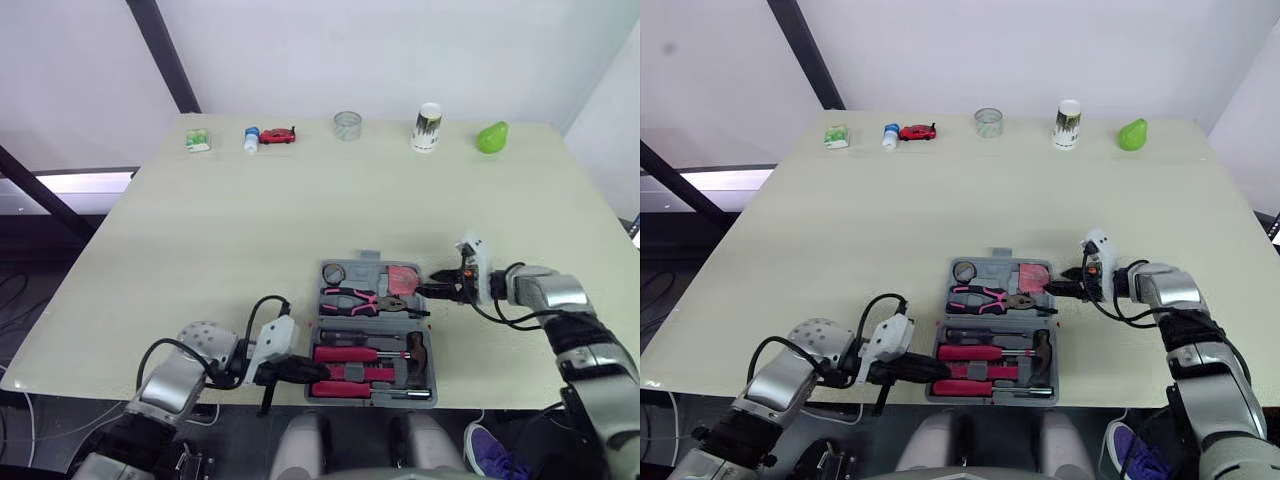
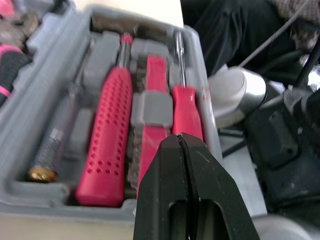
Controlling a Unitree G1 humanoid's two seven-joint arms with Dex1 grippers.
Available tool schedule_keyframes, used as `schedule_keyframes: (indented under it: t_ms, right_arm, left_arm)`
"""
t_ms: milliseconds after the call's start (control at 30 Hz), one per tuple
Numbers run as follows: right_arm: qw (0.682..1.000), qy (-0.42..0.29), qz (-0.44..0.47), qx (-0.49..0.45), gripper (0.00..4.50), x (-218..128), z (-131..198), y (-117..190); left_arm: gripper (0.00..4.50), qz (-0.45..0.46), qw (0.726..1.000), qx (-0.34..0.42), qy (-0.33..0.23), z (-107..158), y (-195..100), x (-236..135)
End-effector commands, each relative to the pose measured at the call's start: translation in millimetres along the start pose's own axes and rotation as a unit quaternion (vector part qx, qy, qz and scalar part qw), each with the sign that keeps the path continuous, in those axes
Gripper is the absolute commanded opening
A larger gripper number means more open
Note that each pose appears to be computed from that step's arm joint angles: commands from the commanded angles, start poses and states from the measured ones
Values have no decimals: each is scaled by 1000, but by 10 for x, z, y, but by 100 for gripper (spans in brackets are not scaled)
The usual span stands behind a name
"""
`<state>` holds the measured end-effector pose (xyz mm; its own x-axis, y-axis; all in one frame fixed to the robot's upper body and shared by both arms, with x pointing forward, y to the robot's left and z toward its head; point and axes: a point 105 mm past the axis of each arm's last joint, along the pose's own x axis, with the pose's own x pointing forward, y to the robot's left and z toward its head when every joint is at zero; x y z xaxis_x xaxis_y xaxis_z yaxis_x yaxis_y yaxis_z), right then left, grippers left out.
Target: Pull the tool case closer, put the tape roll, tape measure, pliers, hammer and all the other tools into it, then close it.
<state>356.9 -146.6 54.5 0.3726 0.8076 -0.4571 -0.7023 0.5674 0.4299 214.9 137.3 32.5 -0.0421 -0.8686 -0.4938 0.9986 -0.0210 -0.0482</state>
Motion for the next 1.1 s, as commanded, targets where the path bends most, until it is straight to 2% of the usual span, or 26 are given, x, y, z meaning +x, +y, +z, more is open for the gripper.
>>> schedule_keyframes:
  t_ms: [33,333,600,733,867,1100]
  right_arm:
    - [999,-2,37,40,440,136,27,71]
    - [986,-61,111,108,440,290,216,225]
    - [971,-105,192,91,440,259,389,412]
    - [960,-142,229,78,440,174,517,509]
    - [950,-143,272,60,440,72,533,675]
    - [935,-103,340,20,440,-202,304,1122]
  left_arm:
    - [0,2,999,18,31,-86,5,16]
    - [0,14,999,2,37,-156,26,31]
    - [0,24,999,-6,29,-151,38,10]
    - [0,37,999,-21,7,-84,10,-22]
    - [0,51,998,-41,1,-97,-37,-82]
    - [0,82,993,-74,-31,22,-118,-377]
